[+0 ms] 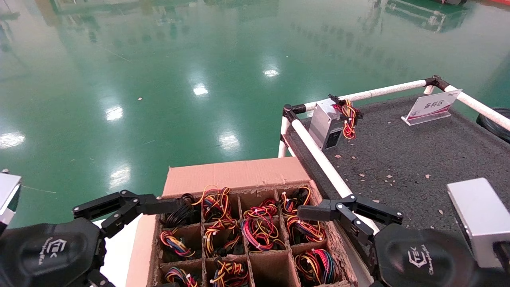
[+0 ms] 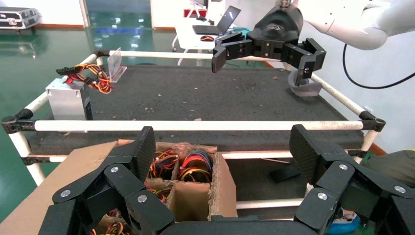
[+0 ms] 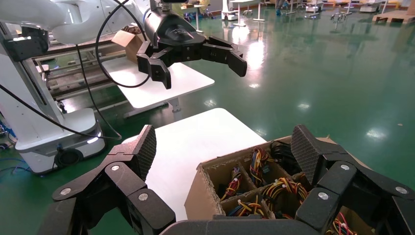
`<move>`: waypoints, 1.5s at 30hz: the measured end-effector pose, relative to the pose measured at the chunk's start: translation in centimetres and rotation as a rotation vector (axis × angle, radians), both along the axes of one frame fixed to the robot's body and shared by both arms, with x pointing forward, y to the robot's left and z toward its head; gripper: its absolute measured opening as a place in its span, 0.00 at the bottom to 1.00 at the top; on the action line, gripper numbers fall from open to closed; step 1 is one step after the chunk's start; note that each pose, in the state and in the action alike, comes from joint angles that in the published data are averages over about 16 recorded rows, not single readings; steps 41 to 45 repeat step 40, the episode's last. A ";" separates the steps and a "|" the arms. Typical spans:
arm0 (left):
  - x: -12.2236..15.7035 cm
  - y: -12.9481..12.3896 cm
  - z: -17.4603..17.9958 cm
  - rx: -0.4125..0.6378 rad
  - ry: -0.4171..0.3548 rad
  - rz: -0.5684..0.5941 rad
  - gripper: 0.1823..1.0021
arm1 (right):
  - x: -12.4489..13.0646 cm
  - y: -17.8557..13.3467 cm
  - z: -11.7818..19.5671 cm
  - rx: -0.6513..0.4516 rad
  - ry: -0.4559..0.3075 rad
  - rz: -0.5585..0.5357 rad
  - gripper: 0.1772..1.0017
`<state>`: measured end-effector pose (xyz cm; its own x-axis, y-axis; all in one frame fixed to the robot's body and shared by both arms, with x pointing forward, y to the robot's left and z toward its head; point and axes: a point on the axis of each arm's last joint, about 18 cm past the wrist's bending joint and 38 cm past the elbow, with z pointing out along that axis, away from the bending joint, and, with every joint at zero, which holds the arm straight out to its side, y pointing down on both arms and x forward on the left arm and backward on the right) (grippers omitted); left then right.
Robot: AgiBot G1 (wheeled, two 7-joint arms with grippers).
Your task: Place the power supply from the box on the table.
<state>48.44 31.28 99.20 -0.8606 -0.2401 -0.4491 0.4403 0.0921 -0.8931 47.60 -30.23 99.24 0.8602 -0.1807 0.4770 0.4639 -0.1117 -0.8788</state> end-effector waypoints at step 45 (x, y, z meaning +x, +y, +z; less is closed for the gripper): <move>0.0 0.0 0.0 0.000 0.000 0.000 1.00 | 0.0 0.0 0.0 0.000 0.000 0.000 1.00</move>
